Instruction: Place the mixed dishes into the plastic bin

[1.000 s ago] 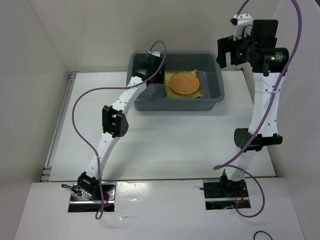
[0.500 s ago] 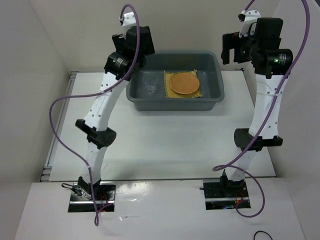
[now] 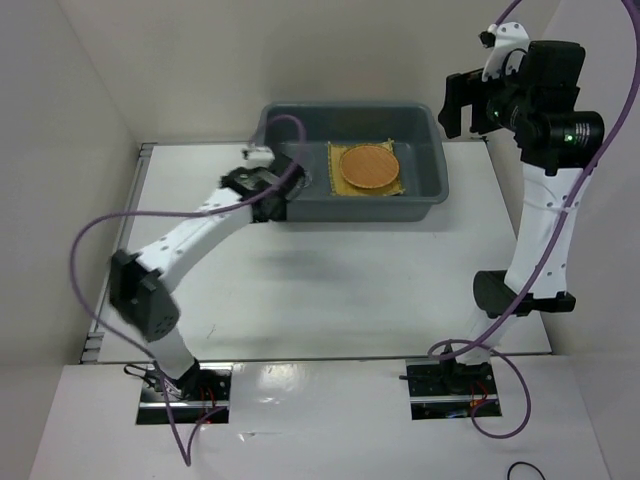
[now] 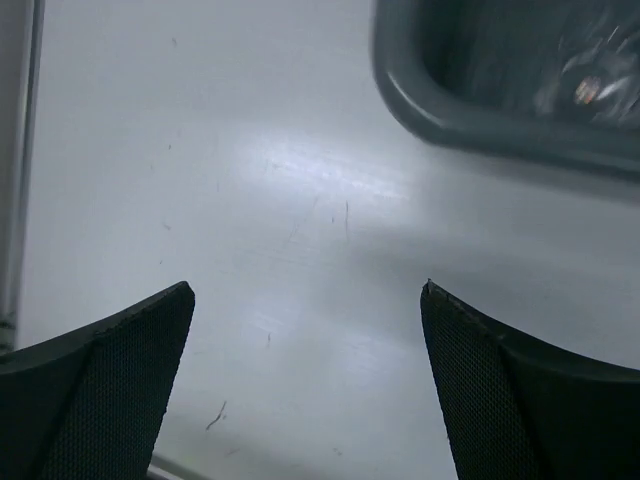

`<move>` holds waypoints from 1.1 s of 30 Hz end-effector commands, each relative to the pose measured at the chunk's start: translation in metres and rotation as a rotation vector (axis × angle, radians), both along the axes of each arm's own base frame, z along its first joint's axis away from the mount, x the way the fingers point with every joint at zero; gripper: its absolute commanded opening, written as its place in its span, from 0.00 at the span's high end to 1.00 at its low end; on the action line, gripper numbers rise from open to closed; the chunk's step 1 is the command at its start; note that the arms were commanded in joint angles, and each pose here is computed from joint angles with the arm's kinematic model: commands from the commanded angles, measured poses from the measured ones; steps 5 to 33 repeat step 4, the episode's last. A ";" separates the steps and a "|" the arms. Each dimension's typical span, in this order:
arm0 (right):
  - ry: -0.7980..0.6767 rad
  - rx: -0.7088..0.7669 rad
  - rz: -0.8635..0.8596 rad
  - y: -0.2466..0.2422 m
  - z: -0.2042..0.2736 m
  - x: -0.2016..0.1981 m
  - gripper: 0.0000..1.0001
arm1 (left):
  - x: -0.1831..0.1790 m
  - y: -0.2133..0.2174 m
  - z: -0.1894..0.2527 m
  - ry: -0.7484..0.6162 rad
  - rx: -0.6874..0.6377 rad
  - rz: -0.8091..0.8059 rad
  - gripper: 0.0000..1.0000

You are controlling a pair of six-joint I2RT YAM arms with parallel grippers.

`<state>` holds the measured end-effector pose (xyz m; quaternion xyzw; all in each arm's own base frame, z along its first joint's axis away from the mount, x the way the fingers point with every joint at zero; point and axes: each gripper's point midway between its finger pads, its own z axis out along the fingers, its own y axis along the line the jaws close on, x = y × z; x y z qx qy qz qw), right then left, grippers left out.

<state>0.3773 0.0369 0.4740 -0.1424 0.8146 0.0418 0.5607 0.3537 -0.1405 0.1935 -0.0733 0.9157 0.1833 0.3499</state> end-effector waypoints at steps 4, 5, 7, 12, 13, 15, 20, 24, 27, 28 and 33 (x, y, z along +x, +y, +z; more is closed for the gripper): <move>0.000 -0.002 0.070 0.012 -0.002 0.001 0.02 | -0.013 0.031 0.130 -0.450 -0.394 -0.048 0.00; 0.000 -0.002 0.070 0.012 -0.002 0.001 0.02 | -0.013 0.031 0.130 -0.450 -0.394 -0.048 0.00; 0.000 -0.002 0.070 0.012 -0.002 0.001 0.02 | -0.013 0.031 0.130 -0.450 -0.394 -0.048 0.00; 0.000 -0.002 0.070 0.012 -0.002 0.001 0.02 | -0.013 0.031 0.130 -0.450 -0.394 -0.048 0.00; 0.000 -0.002 0.070 0.012 -0.002 0.001 0.02 | -0.013 0.031 0.130 -0.450 -0.394 -0.048 0.00; 0.000 -0.002 0.070 0.012 -0.002 0.001 0.02 | -0.013 0.031 0.130 -0.450 -0.394 -0.048 0.00; 0.000 -0.002 0.070 0.012 -0.002 0.001 0.02 | -0.013 0.031 0.130 -0.450 -0.394 -0.048 0.00; 0.000 -0.002 0.070 0.012 -0.002 0.001 0.02 | -0.013 0.031 0.130 -0.450 -0.394 -0.048 0.00; 0.000 -0.002 0.070 0.012 -0.002 0.001 0.02 | -0.013 0.031 0.130 -0.450 -0.394 -0.048 0.00; 0.000 -0.002 0.070 0.012 -0.002 0.001 0.02 | -0.013 0.031 0.130 -0.450 -0.394 -0.048 0.00; 0.000 -0.002 0.070 0.012 -0.002 0.001 0.02 | -0.013 0.031 0.130 -0.450 -0.394 -0.048 0.00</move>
